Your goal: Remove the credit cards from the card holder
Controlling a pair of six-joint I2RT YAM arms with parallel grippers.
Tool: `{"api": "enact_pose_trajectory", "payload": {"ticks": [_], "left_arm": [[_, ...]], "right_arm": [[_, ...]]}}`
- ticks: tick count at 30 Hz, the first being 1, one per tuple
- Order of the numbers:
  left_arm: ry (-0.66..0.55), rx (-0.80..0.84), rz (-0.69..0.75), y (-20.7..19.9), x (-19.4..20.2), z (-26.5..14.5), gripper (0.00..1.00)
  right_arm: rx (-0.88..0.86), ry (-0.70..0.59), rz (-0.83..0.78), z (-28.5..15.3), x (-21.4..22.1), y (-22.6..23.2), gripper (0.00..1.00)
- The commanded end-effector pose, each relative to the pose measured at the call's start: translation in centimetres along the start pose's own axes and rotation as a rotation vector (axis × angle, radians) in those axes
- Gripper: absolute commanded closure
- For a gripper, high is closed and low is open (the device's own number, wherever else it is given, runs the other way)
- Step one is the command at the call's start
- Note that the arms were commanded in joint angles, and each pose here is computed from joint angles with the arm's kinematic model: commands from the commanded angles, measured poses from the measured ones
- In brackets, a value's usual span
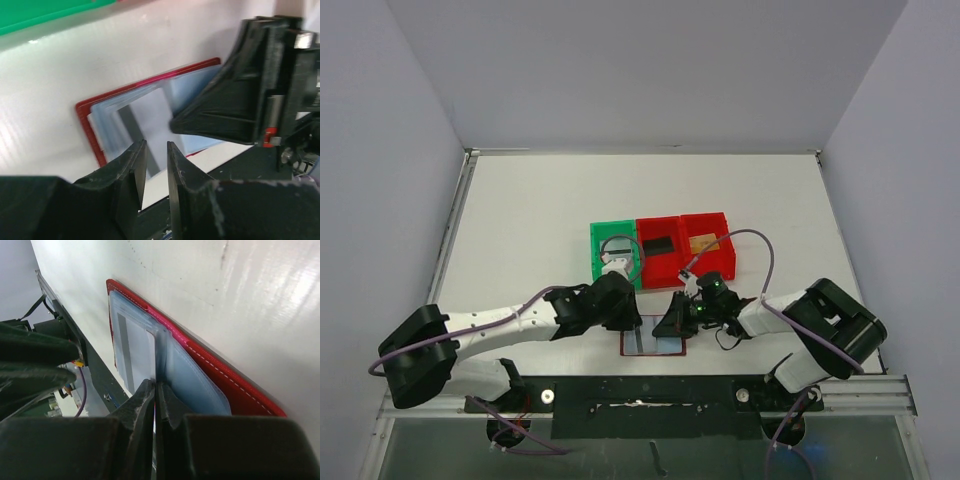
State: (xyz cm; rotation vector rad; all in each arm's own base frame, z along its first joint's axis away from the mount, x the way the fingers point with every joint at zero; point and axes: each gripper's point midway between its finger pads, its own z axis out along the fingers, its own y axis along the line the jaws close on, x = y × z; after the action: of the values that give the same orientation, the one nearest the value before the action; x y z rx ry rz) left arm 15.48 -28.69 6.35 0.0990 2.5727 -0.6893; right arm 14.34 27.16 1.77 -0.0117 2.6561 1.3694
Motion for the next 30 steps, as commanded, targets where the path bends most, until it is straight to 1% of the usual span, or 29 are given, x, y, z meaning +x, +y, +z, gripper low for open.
{"api": "enact_pose_trajectory", "payload": {"ticks": [1, 6, 8, 10, 13, 14, 15, 18, 19, 30], "left_arm": [[-0.020, 0.123, 0.064, -3.5, -1.1, -0.3, 0.78], [0.055, 0.009, 0.081, -1.3, 1.2, 1.4, 0.83], [0.066, -0.021, 0.080, -0.6, 1.7, 1.7, 0.84], [0.068, -0.031, 0.077, -0.4, 2.0, 1.8, 0.85], [0.057, -0.020, 0.073, -0.6, 1.8, 1.7, 0.86], [0.053, -0.016, 0.073, -0.7, 1.7, 1.6, 0.86], [0.052, -0.014, 0.073, -0.7, 1.7, 1.6, 0.86], [0.059, -0.021, 0.077, -0.5, 1.9, 1.6, 0.86], [0.063, -0.026, 0.078, -0.4, 2.0, 1.7, 0.87], [0.082, -0.078, 0.070, 1.3, 3.0, 2.1, 0.90]], "right_arm": [[-0.031, -0.027, -0.045, 0.7, -1.0, 1.2, 0.98], [0.005, -0.058, -0.016, 0.3, -1.1, 0.3, 0.93], [0.006, -0.069, -0.018, 0.0, -1.2, 0.4, 0.88], [0.006, -0.072, -0.016, 0.0, -1.2, 0.4, 0.84], [0.003, -0.068, -0.006, 0.1, -1.1, 0.4, 0.83], [0.001, -0.070, -0.002, 0.1, -1.1, 0.4, 0.83], [-0.003, -0.074, 0.000, 0.1, -1.2, 0.5, 0.86], [-0.003, -0.079, 0.003, 0.0, -1.2, 0.6, 0.97], [-0.001, -0.081, 0.002, -0.1, -1.2, 0.6, 0.99], [0.054, -0.083, -0.011, -1.6, -0.9, -0.3, 1.00]]}}
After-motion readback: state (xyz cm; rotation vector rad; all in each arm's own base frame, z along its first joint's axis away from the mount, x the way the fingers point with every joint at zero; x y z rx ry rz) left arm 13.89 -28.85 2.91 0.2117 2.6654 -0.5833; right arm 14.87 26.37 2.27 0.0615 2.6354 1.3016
